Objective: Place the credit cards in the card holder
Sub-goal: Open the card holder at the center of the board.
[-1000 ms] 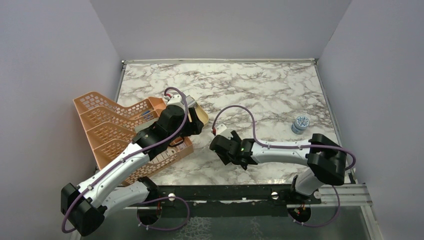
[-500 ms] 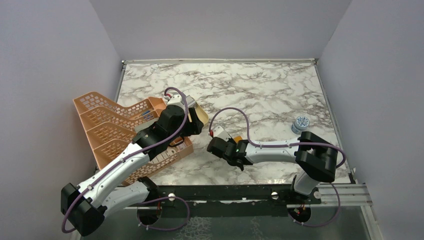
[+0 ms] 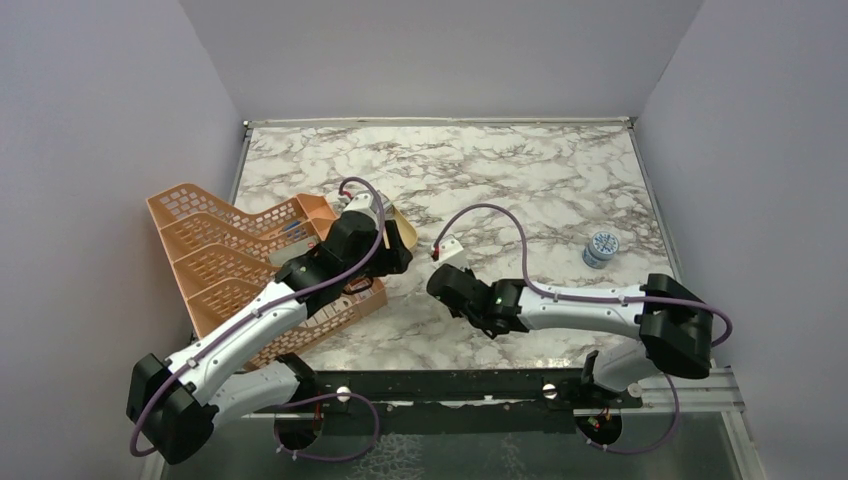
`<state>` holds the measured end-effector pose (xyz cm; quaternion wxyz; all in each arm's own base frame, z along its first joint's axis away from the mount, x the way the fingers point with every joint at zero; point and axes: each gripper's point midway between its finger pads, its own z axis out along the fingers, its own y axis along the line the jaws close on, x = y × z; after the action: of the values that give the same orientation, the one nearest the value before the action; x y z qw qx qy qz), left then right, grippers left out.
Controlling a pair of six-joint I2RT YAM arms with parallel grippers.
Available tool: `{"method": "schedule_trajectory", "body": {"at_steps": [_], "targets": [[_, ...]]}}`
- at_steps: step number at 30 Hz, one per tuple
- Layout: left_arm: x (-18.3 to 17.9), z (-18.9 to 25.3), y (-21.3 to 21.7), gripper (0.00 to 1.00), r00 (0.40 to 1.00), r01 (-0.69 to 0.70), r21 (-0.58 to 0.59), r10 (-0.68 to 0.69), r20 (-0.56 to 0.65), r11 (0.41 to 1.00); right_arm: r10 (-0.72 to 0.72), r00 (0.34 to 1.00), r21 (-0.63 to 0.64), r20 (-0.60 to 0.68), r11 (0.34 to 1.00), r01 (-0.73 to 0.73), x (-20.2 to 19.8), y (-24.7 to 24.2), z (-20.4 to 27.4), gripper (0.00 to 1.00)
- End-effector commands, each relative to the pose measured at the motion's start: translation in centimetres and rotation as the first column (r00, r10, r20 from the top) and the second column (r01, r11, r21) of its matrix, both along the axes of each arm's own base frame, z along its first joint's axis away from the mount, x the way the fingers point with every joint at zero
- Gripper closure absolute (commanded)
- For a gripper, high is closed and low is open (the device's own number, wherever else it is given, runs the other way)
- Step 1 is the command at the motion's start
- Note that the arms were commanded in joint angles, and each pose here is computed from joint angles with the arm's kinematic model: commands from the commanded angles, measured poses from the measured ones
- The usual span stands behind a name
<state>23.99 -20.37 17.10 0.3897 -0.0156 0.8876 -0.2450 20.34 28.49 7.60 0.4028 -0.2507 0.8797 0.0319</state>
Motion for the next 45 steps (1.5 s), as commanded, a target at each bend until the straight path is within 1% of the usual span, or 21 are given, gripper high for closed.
{"method": "schedule_trajectory", "body": {"at_steps": [1, 4, 6, 7, 10, 15, 20, 25, 33, 36, 42, 45], "targets": [[-0.6, -0.5, -1.8, 0.37, 0.997, 0.073, -0.066, -0.075, -0.033, 0.995, -0.024, 0.999, 0.176, -0.047, 0.984, 0.031, -0.8, 2.1, 1.0, 0.83], [-1.5, -0.7, -3.8, 0.37, 0.985, 0.161, -0.140, -0.169, -0.045, 0.977, -0.049, 0.996, 0.233, -0.068, 0.970, 0.064, -1.1, 2.3, 1.5, 0.84], [-2.2, -1.1, -5.1, 0.38, 0.971, 0.213, -0.196, -0.229, -0.064, 0.957, -0.057, 0.996, 0.294, -0.064, 0.953, 0.073, -1.1, 2.6, 2.3, 0.84], [-2.5, -1.3, -5.6, 0.39, 0.964, 0.234, -0.221, -0.256, -0.074, 0.947, -0.036, 0.996, 0.329, -0.078, 0.942, 0.060, -1.5, 3.0, 2.6, 0.84], [-3.0, -2.2, -6.6, 0.41, 0.948, 0.262, -0.258, -0.298, -0.112, 0.930, -0.037, 0.996, 0.404, -0.086, 0.912, 0.068, -1.9, 3.1, 3.6, 0.84], [-3.3, -3.6, -7.6, 0.42, 0.930, 0.289, -0.286, -0.339, -0.142, 0.913, -0.036, 0.994, 0.460, -0.102, 0.884, 0.079, -2.5, 2.8, 4.1, 0.84], [-3.3, -4.6, -8.6, 0.42, 0.916, 0.301, -0.319, -0.366, -0.165, 0.899, -0.043, 0.993, 0.482, -0.113, 0.871, 0.093, -2.8, 2.4, 4.0, 0.84], [-3.0, -5.9, -8.6, 0.46, 0.915, 0.290, -0.304, -0.356, -0.189, 0.907, -0.045, 0.992, 0.492, -0.121, 0.865, 0.099, -2.9, 2.4, 3.8, 0.84], [-3.0, -7.1, -8.7, 0.63, 0.911, 0.281, -0.291, -0.350, -0.219, 0.914, -0.054, 0.991, 0.495, -0.126, 0.862, 0.110, -2.9, 2.3, 3.6, 0.84], [-3.0, -7.5, -8.6, 0.65, 0.910, 0.278, -0.287, -0.347, -0.228, 0.917, -0.057, 0.990, 0.497, -0.126, 0.860, 0.112, -2.8, 2.3, 3.7, 0.84], [-3.0, -7.9, -8.5, 0.75, 0.910, 0.273, -0.280, -0.341, -0.236, 0.920, -0.060, 0.990, 0.497, -0.126, 0.860, 0.115, -2.8, 2.3, 3.7, 0.84], [-3.0, -8.1, -8.5, 0.78, 0.909, 0.274, -0.279, -0.342, -0.237, 0.920, -0.061, 0.990, 0.498, -0.127, 0.859, 0.116, -2.8, 2.4, 3.7, 0.84]]}}
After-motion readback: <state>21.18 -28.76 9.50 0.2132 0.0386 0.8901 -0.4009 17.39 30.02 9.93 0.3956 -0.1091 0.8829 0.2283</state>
